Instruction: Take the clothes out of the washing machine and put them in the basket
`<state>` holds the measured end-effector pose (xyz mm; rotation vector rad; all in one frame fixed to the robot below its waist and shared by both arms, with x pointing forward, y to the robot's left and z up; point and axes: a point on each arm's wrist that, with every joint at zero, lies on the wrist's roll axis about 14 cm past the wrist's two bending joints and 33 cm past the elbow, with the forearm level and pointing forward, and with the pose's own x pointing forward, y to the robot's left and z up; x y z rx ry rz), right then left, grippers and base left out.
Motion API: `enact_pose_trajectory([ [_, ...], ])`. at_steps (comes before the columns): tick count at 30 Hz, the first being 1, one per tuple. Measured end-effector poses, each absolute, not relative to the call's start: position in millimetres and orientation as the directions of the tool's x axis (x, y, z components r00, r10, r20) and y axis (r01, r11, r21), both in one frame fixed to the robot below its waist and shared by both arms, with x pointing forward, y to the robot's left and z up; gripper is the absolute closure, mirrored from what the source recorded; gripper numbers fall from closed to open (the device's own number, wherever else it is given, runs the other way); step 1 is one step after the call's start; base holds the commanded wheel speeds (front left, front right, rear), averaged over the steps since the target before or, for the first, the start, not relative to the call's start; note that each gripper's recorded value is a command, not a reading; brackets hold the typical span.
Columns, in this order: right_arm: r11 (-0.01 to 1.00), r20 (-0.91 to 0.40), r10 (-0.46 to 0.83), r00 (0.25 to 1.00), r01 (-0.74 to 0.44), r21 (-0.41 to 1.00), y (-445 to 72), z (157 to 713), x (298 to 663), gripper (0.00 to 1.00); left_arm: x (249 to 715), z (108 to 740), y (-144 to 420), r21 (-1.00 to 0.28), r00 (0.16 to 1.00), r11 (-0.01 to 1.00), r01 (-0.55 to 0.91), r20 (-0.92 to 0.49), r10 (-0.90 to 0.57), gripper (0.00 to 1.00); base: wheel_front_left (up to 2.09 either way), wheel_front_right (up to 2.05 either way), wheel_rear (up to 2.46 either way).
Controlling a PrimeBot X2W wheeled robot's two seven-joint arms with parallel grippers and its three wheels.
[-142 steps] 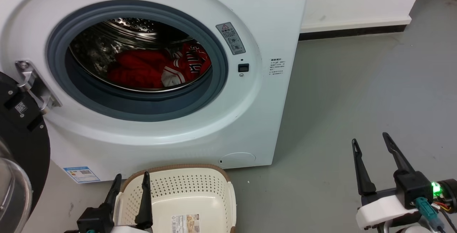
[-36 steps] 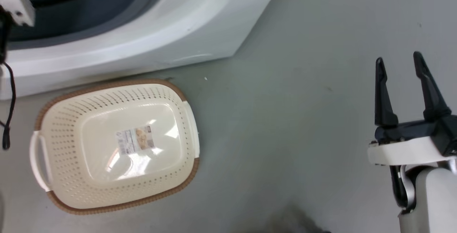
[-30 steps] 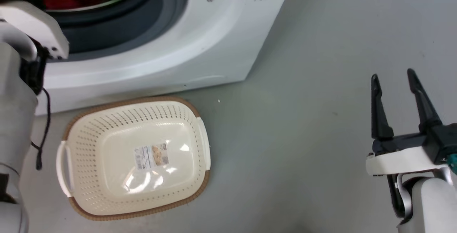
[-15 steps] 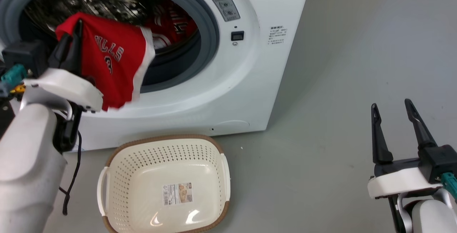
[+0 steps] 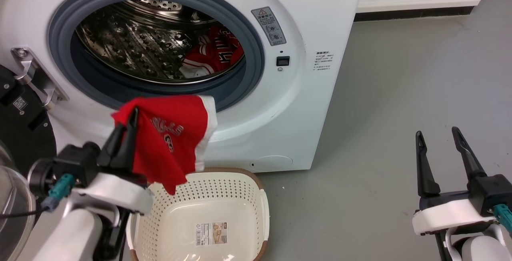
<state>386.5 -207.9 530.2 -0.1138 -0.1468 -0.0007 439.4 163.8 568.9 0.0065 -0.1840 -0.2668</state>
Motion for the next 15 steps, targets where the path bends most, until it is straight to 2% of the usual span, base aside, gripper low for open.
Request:
enact_pose_trajectory([
  [7,0.994,0.125,0.011,0.992,0.003,-0.113,-206.7,522.2,392.3,0.0,424.4,501.8,163.2,-0.033,0.967,0.966,0.255,-0.004,-0.256,1.0,0.0,0.0,0.0],
  [8,0.994,0.116,0.01,0.993,0.003,-0.111,-207.3,518.5,395.8,0.0,423.0,474.8,168.4,-0.09,0.971,0.972,0.217,-0.077,-0.224,1.0,0.0,0.0,0.0],
  [15,0.993,0.075,-0.002,0.997,0.011,-0.119,-212.1,501.1,413.1,0.0,418.7,380.1,172.9,-0.156,0.921,0.974,0.162,-0.331,-0.206,1.0,0.0,0.0,0.0],
])
